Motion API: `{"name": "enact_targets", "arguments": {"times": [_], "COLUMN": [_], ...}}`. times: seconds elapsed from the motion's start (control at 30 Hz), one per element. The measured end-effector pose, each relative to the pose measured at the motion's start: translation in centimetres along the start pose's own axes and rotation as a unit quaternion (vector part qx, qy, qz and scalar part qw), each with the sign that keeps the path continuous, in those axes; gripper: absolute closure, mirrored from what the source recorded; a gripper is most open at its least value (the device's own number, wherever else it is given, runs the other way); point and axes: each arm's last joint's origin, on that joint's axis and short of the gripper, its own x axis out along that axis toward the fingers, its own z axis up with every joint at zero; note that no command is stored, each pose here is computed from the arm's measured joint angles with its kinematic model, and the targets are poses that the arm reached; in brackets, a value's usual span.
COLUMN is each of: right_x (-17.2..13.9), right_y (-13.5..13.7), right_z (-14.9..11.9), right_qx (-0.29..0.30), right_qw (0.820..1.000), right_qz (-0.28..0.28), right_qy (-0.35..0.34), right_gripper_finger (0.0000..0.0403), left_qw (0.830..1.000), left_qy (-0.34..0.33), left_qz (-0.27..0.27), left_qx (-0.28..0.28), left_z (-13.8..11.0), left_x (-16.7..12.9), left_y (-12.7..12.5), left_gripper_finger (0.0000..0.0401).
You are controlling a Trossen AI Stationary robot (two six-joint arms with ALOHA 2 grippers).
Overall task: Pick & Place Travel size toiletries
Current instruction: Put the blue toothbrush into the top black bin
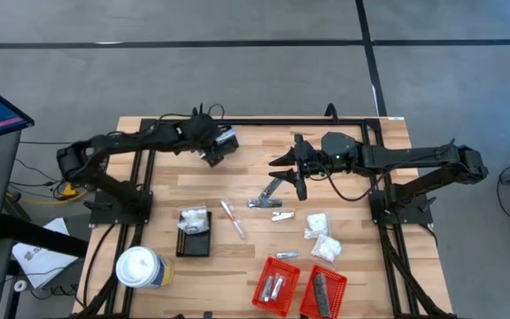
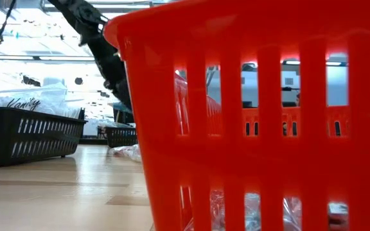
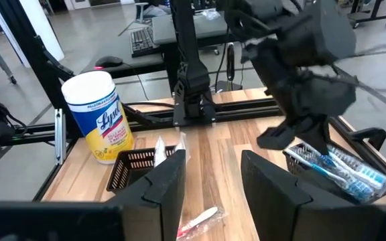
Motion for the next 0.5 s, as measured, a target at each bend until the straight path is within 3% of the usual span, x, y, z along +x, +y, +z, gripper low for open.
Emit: {"name": "enact_targets", "arguments": {"times": [0.27,0.5], "right_x": [0.0,0.0], "right_y": [0.0,0.0], "right_z": [0.0,0.0], "right_qx": [0.0,0.0], "right_qw": [1.0,1.0], "right_qz": [0.0,0.0], "right_qy": [0.0,0.0], "right_gripper_finger": [0.0261,0.0266], "left_qw": [0.997,0.998], "left_qy": [0.08,0.07], "left_qz": [-0.001,0.012], "left_qx": [0.002,0.003], "left_z": [-2.3,-2.3], "left_x": [4.1,4.7], "left_y": [-0.1,-0.5], "left_gripper_finger": [0.0394,0.0361]}}
